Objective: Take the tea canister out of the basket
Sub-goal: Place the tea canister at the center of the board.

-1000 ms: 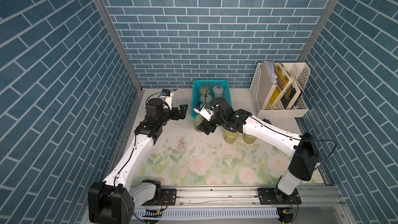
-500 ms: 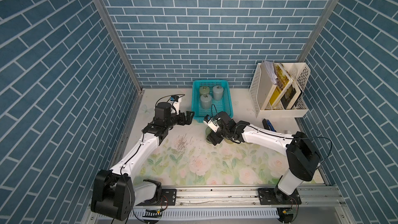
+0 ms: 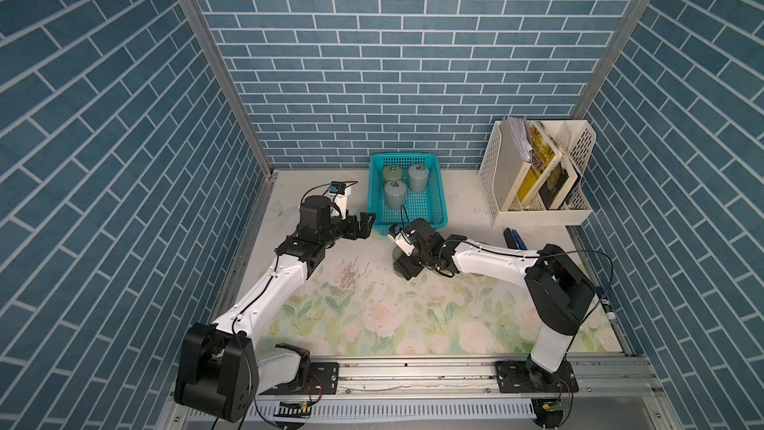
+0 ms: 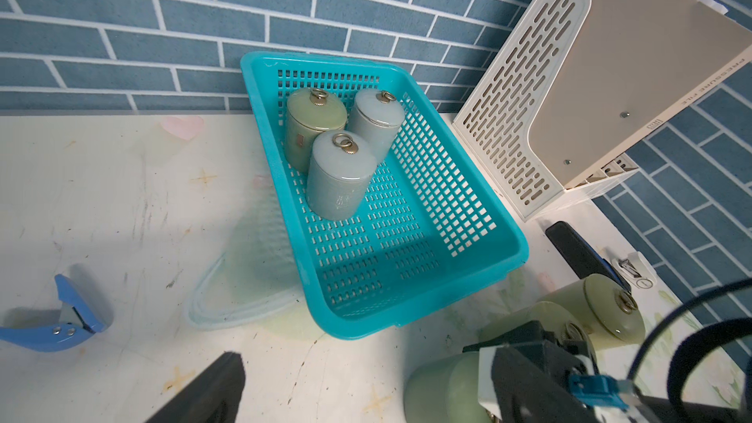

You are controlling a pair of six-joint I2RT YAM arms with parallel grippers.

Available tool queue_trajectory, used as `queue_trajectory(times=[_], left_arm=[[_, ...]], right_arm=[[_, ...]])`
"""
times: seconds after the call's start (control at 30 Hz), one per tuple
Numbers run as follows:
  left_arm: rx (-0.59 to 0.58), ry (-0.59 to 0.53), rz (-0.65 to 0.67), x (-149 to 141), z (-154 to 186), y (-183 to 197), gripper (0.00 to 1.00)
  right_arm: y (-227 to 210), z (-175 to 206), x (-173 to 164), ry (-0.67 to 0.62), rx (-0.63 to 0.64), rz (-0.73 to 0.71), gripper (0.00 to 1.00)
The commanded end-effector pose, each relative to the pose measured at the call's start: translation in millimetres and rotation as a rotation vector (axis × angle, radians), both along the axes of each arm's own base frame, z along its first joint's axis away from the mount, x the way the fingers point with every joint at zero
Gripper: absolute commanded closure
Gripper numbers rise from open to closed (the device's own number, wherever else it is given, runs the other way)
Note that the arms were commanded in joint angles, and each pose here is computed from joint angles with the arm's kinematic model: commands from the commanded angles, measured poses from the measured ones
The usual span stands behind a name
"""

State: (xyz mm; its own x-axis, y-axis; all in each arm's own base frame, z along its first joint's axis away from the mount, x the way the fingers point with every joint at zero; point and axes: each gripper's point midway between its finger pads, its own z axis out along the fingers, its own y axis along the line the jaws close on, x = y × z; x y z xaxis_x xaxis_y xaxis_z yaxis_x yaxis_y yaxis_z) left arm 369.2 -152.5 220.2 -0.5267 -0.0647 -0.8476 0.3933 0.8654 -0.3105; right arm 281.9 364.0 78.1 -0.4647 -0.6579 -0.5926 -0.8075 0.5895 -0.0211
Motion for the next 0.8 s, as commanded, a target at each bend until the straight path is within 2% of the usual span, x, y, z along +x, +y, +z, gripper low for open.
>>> queue_trajectory(times=[0.0, 0.1, 0.23, 0.3, 0.53, 0.77], left_arm=[[0.011, -0.031, 0.007, 3.6, 9.8, 0.7, 0.0], [0.013, -0.027, 0.011, 5.1, 7.9, 0.9, 0.0], [0.019, -0.032, 0.015, 5.9, 9.9, 2.0, 0.0], [0.022, -0.038, 0.016, 6.1, 11.3, 2.2, 0.0], [0.024, -0.045, 0.012, 6.6, 16.4, 1.8, 0.0], [0.013, -0.076, 0.027, 12.4, 34.6, 5.1, 0.0]], right_arm=[[15.8, 27.7, 12.2, -0.062, 0.074, -0.022, 0.64], [13.5, 24.5, 12.0, -0.062, 0.053, -0.017, 0.44], [11.7, 24.1, 13.1, -0.067, 0.043, -0.021, 0.12], [11.0, 23.7, 13.4, -0.069, 0.04, -0.022, 0.01], [13.2, 33.7, 13.1, -0.075, 0.054, -0.016, 0.0], [21.6, 113.5, 27.2, -0.161, 0.208, -0.041, 0.0]])
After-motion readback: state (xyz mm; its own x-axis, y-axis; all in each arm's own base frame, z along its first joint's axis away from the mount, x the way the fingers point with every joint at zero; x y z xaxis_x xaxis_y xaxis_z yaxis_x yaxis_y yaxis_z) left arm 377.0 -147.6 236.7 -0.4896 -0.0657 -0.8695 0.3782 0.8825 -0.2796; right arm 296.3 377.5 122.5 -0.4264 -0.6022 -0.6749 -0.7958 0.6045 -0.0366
